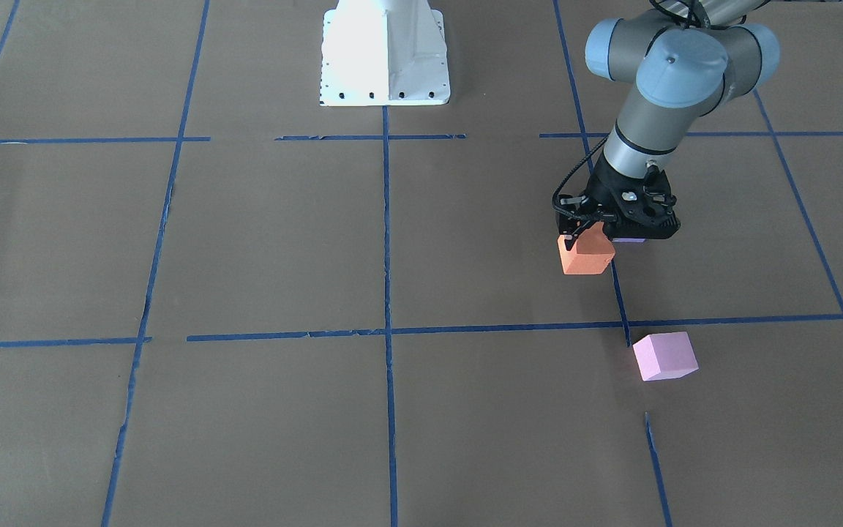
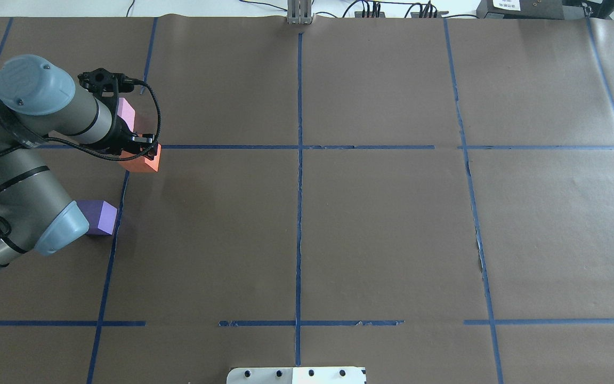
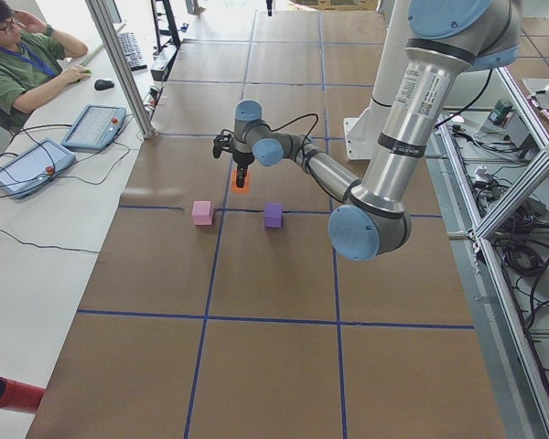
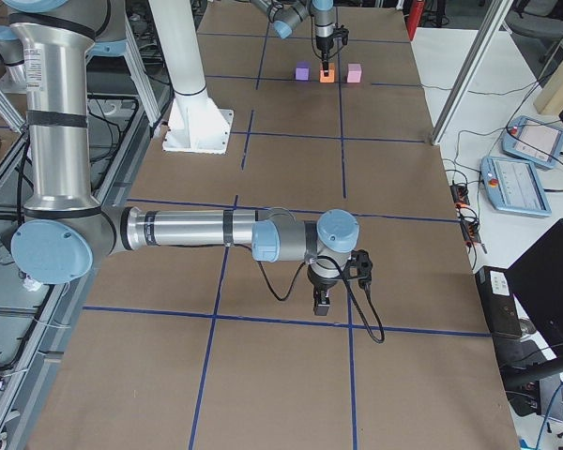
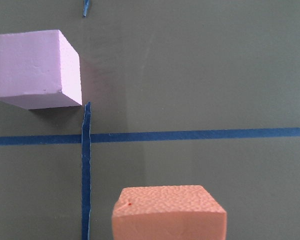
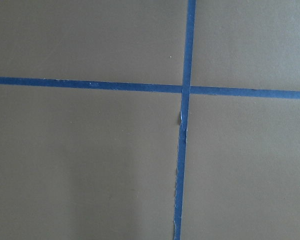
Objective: Arrange blocks in a line
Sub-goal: 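Carry the orange cube with the left gripper between pink and purple cubes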
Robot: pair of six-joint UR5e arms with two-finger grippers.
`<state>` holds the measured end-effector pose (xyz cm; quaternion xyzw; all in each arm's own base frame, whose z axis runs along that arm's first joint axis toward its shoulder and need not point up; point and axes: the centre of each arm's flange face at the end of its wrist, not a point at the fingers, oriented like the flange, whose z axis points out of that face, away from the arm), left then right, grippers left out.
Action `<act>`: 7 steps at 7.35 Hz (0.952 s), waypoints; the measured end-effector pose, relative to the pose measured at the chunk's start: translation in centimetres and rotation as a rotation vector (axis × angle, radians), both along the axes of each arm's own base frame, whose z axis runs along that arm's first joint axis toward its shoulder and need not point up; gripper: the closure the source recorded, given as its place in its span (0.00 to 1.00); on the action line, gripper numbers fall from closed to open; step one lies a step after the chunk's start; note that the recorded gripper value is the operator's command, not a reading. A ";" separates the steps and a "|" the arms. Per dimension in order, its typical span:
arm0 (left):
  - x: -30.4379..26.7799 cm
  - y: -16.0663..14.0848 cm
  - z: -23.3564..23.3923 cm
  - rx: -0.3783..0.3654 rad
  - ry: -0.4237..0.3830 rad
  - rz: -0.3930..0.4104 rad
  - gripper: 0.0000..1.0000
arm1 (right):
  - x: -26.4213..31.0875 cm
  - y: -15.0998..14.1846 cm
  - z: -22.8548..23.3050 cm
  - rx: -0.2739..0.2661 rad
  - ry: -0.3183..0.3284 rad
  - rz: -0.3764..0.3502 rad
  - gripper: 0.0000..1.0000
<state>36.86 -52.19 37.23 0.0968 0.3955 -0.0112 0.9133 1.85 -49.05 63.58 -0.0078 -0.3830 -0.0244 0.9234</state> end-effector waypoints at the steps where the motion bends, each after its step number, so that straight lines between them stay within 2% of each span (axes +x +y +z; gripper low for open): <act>1: -0.9 -0.7 0.7 0.021 -0.007 0.003 1.00 | 0.0 0.0 0.0 0.000 0.000 0.000 0.00; 3: -3.1 -1.8 2.7 0.052 -0.042 0.016 1.00 | 0.0 0.0 0.0 0.000 0.000 0.000 0.00; 7: -4.0 -2.4 5.8 0.028 -0.076 0.028 1.00 | 0.0 0.0 0.0 0.000 0.000 0.000 0.00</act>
